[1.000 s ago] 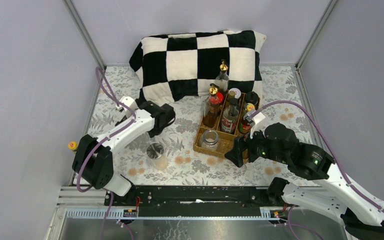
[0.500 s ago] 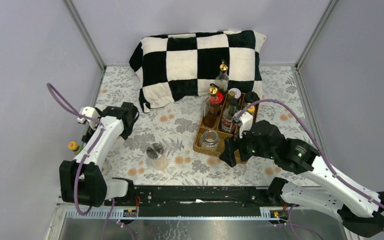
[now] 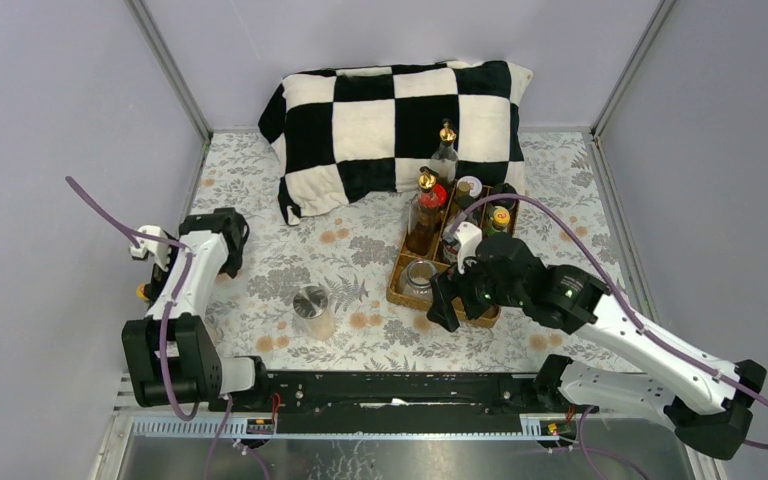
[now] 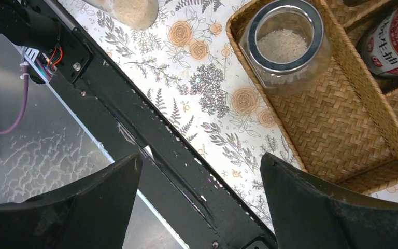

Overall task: Organize the condiment bottles
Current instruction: Pick up the bottle from the corner of the board.

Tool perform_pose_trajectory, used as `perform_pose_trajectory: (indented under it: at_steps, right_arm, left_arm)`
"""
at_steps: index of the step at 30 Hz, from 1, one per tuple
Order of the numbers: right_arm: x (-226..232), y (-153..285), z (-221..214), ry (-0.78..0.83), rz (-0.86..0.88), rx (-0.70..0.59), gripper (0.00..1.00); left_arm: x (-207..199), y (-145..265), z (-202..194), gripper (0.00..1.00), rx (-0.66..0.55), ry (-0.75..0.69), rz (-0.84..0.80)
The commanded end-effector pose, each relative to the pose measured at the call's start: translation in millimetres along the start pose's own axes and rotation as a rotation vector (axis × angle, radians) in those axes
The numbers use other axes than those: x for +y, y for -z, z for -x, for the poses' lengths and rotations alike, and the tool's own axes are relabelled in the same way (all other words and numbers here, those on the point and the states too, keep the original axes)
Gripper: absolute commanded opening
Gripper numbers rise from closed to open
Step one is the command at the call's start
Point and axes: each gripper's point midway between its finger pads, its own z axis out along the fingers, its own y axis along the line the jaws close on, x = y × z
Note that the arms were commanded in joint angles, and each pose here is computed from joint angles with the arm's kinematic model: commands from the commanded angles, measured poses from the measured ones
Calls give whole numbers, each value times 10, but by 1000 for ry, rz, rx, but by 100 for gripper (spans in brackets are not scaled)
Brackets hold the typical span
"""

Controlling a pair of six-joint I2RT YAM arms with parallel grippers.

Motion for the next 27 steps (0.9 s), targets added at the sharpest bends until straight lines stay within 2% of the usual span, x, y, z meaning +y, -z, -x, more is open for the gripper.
perform_pose_trajectory:
  at_steps: [1, 13, 18, 21, 27]
  right_arm:
    - [151, 31, 196, 38, 58, -16, 92]
    - [159, -139, 187, 51, 63, 35, 91]
    - [166, -170, 199, 51, 65, 38, 91]
    - [151, -176, 192, 52, 59, 39, 91]
    - [123, -153, 173, 55, 46, 36, 91]
  left_arm:
    - [-7, -145, 39, 99, -35, 16, 50]
    - [-214, -502, 24, 94, 40, 38, 118]
    - [-279, -601, -101, 77, 99, 43, 118]
    - [-329, -623, -151, 63, 126, 54, 95]
    - [-431, -597, -236, 46, 168, 44, 25]
